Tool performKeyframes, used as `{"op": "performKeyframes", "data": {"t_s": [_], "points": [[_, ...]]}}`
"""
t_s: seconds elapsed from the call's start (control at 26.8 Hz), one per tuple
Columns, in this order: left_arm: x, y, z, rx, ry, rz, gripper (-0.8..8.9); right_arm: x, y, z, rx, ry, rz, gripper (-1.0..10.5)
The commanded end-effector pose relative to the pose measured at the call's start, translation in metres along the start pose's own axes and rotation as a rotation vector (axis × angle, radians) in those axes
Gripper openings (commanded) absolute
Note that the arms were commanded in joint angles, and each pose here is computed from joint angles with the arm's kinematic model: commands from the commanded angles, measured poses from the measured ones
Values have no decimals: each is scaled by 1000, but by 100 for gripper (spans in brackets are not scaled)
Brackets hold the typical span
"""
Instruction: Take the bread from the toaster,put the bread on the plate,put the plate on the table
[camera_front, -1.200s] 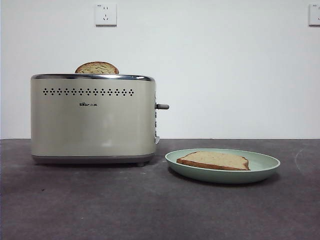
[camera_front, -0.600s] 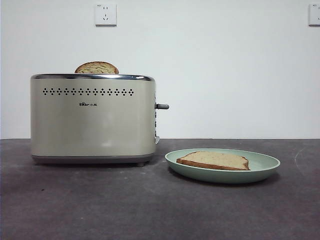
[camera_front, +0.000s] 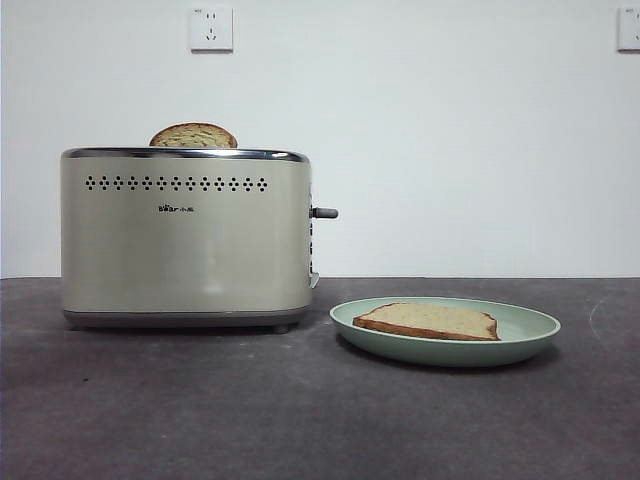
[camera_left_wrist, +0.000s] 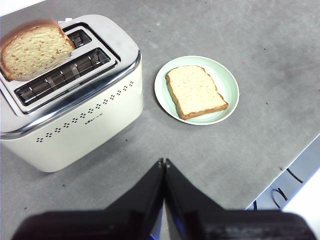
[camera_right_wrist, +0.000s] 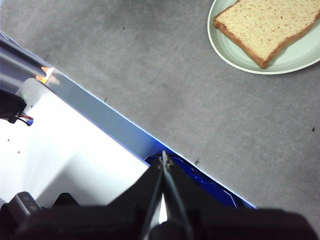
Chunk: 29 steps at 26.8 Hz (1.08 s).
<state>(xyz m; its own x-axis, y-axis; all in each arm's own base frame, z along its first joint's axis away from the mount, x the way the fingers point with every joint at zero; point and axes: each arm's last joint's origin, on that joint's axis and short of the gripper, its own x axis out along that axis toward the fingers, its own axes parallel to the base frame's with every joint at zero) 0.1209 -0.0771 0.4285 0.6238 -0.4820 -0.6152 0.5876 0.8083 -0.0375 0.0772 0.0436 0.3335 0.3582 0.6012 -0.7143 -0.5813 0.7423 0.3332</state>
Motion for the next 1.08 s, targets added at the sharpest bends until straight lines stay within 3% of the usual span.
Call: {"op": "performKeyframes", "data": {"t_s": [0.04,0.11,0.26,0.41,0.67,1.08], "points": [[0,0,2,27,-14,8,-4,1,0,-1,-7,3,0,2],[-5,7,9,103,-114,94,-3,1,0,-1,-7,3,0,2],[-40,24,23,219,-467,201,-4,1,0,-1,-7,3,0,2],[-56,35,-1,247,-664,366,-3,1,0,-1,-7,3,-2,2],[-19,47,-71,207,-718,605,-4,1,0,-1,-7,3,-3,2],[67,56,-188,106,-580,630,-4,1,0,-1,-7,3,-3,2]]}}
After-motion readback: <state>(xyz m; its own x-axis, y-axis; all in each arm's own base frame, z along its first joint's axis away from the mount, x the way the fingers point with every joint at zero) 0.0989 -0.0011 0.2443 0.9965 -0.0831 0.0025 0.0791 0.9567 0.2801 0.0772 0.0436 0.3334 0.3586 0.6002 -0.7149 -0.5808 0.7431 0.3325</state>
